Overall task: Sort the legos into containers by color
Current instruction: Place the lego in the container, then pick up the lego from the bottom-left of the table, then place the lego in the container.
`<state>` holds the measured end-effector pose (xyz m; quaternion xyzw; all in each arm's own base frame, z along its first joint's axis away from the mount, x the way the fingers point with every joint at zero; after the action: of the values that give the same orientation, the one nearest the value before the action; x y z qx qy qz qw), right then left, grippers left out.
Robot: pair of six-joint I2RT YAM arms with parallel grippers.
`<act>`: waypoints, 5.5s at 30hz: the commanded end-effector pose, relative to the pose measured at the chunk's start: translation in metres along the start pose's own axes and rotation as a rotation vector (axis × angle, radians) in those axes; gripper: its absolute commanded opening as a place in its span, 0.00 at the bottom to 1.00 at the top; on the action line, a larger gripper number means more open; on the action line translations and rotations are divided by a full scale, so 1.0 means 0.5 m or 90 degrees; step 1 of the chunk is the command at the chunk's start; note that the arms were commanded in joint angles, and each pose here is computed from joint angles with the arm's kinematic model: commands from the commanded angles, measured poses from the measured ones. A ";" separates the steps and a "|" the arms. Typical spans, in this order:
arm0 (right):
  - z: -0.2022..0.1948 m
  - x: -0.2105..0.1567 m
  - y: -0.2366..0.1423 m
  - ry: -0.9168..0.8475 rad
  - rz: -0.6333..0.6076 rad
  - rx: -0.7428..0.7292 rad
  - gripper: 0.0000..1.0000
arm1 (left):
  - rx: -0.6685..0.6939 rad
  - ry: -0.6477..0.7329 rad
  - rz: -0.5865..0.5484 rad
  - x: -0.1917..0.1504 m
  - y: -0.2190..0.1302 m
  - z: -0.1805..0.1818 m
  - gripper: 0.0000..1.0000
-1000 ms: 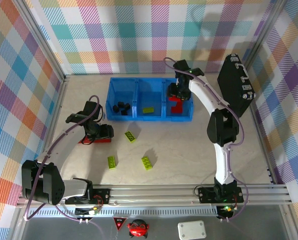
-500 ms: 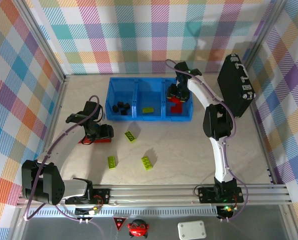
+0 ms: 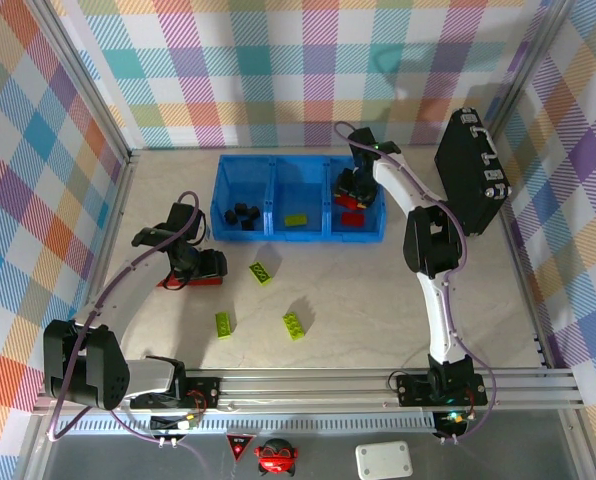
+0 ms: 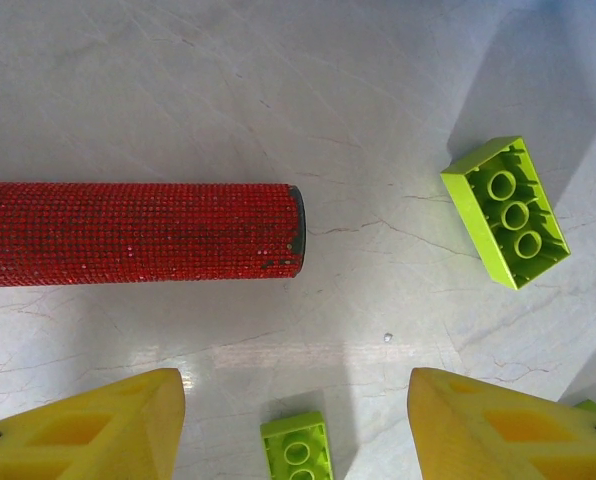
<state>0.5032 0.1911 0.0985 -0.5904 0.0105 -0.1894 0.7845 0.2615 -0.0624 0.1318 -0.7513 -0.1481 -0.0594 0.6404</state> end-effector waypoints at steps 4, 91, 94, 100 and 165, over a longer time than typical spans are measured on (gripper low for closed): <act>0.035 0.039 -0.039 0.080 -0.044 0.054 0.61 | 0.012 -0.006 0.001 -0.002 -0.001 0.014 0.61; -0.082 -0.262 -0.144 -0.076 0.048 0.069 0.70 | 0.091 -0.110 0.113 -0.240 0.114 -0.014 0.51; -0.083 -0.263 -0.140 -0.073 0.050 0.068 0.70 | 0.090 -0.105 0.123 -0.246 0.122 -0.015 0.51; -0.084 -0.264 -0.138 -0.070 0.050 0.069 0.70 | 0.104 -0.097 0.135 -0.255 0.130 -0.009 0.48; -0.254 -0.403 -0.254 -0.052 0.008 -0.051 0.70 | -0.131 0.099 0.007 0.128 0.090 -0.426 0.35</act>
<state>0.2596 0.1145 0.1339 -0.6198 -0.0180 -0.1538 0.7693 0.3491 -0.2529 0.1376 -0.8003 -0.1024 -0.1069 0.5810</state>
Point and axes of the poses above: each hand's point on the last joint's axis, 136 mm out from that joint toward the fingers, its own y axis out along the fingers, its own z axis along the line the jaws close on, x = y × z, the point moved 2 cm from there along -y, back along the fingers, and after that the axes turned 1 degree about -y, right-handed, at the moved point
